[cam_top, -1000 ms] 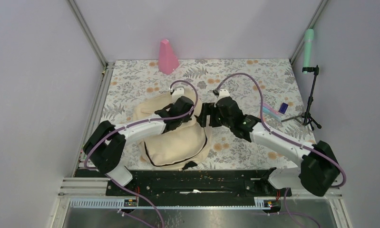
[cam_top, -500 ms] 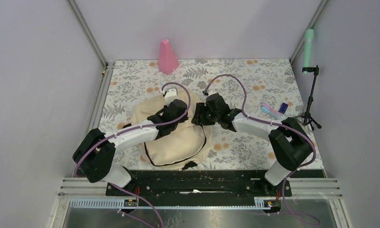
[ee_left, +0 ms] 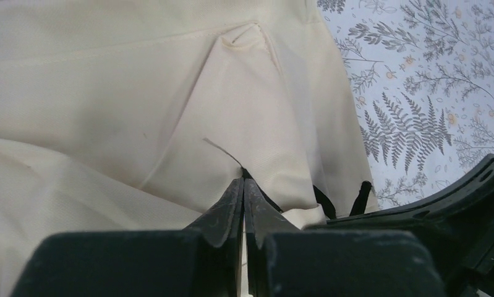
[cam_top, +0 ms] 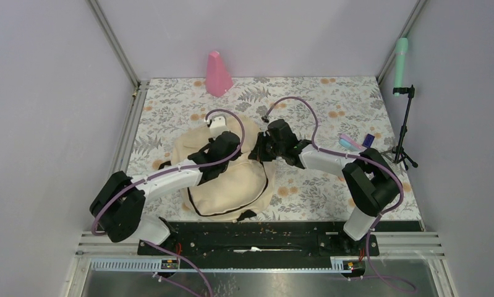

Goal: Pack the student bag
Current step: Unzip the student bag at the center of the board.

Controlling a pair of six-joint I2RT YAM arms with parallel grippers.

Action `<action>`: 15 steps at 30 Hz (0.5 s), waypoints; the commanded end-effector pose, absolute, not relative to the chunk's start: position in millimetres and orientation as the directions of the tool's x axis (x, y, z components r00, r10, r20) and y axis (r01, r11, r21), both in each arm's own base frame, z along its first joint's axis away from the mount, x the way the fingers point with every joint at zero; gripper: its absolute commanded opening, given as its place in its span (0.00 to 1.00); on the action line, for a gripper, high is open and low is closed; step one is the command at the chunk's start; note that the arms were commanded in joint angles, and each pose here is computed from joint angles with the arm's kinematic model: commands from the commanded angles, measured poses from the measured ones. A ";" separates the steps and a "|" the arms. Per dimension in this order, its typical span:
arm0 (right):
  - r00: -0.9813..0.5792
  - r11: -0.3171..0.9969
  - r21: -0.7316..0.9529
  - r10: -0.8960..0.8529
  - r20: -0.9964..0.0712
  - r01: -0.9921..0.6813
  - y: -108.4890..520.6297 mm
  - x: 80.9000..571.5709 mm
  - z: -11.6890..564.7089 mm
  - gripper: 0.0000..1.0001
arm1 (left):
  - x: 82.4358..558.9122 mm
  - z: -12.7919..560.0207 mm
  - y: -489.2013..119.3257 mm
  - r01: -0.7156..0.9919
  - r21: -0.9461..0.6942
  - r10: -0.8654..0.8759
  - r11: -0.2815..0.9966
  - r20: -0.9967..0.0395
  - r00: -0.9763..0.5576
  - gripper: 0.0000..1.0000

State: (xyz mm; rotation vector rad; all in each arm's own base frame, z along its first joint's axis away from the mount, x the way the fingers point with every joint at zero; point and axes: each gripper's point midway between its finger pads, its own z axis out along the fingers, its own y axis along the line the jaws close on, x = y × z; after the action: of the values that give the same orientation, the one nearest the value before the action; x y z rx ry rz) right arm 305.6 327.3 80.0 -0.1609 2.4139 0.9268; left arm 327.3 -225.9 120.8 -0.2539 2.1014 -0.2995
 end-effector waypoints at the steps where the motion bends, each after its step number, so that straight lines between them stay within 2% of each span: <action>1: -0.816 0.734 0.604 0.120 -0.566 -0.311 332.5 319.7 96.1 0.00 | 336.3 144.6 -209.0 -0.104 -0.303 -0.318 0.947 -0.855 -0.409 0.00; 4: -0.813 0.740 0.597 0.122 -0.570 -0.308 327.4 319.2 95.2 0.00 | 333.2 141.8 -197.1 -0.130 -0.254 -0.285 0.958 -0.868 -0.406 0.00; 7: -0.813 0.742 0.594 0.116 -0.571 -0.311 326.5 317.9 95.1 0.00 | 333.0 150.5 -214.2 -0.027 -0.291 -0.276 0.956 -0.869 -0.411 0.00; 9: -0.812 0.741 0.595 0.118 -0.571 -0.311 326.6 318.5 95.9 0.00 | 330.9 152.2 -227.8 0.006 -0.349 -0.311 0.937 -0.842 -0.440 0.11; 15: -0.813 0.737 0.599 0.118 -0.570 -0.313 327.6 318.2 97.2 0.00 | 330.8 135.2 -247.9 -0.039 -0.460 -0.415 0.887 -0.758 -0.503 0.27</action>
State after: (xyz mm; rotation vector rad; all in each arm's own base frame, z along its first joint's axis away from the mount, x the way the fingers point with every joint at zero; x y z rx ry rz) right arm 306.4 325.9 79.2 -0.1533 2.4156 0.9247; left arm 324.2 -226.5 128.2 -0.2443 2.0755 -0.3447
